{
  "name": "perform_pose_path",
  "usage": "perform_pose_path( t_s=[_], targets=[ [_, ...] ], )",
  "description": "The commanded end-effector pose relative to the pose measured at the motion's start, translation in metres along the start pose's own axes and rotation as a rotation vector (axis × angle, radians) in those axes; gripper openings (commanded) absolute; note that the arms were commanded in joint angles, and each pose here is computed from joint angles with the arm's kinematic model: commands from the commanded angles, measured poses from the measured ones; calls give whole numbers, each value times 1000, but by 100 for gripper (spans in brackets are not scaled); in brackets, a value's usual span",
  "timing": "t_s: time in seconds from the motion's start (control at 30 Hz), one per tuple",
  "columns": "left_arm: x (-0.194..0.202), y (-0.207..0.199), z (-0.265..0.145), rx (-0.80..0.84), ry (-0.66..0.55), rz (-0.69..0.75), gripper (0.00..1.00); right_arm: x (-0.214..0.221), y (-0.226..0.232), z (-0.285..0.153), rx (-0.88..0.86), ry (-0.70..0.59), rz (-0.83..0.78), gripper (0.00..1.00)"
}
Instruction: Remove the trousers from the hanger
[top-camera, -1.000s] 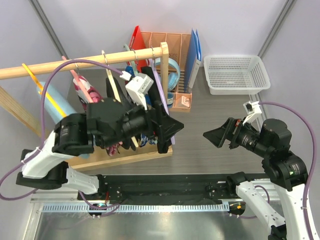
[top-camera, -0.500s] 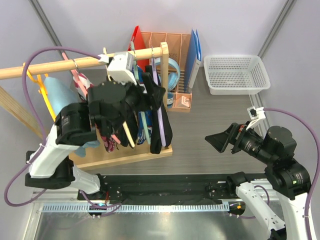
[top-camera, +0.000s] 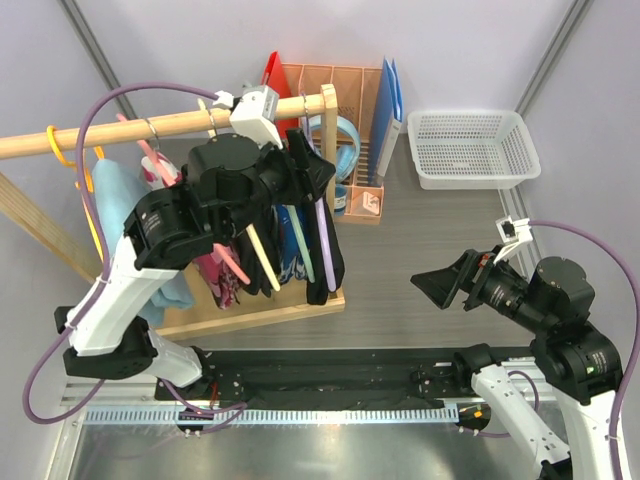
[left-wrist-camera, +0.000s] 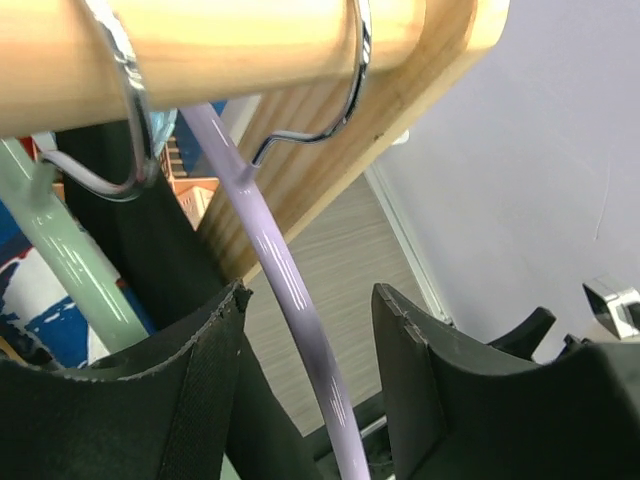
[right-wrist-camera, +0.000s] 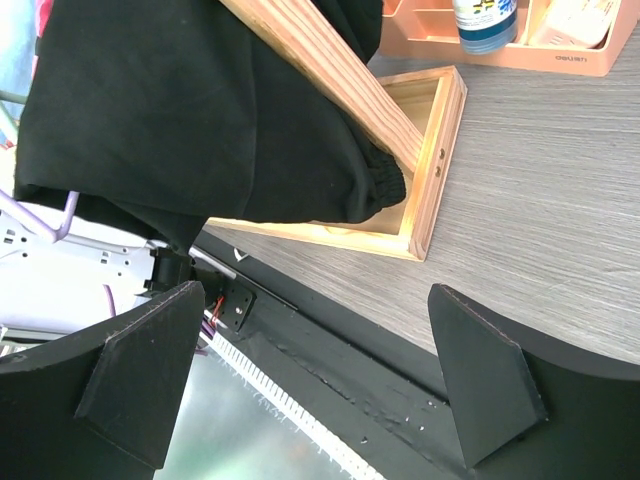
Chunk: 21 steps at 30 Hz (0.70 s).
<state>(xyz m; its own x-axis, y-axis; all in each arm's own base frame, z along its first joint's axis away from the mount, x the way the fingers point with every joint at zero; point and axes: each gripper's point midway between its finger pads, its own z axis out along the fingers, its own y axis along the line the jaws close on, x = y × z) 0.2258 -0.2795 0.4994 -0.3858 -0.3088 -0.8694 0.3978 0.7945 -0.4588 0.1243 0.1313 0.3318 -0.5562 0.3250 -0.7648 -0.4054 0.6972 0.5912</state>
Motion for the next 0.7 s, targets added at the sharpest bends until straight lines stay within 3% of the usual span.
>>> perform_pose_path(
  t_s=[0.0,0.27,0.67],
  targets=[
    [4,-7,9,24,7,-19,52,-4,3,1,-11,-16,3,100],
    [4,-5,17,22,-6,-43,42,-4,4,-2,-15,-23,6,100],
    [0,-3,24,12,-80,-205,40,-5,9,-7,-29,-31,7,100]
  ],
)
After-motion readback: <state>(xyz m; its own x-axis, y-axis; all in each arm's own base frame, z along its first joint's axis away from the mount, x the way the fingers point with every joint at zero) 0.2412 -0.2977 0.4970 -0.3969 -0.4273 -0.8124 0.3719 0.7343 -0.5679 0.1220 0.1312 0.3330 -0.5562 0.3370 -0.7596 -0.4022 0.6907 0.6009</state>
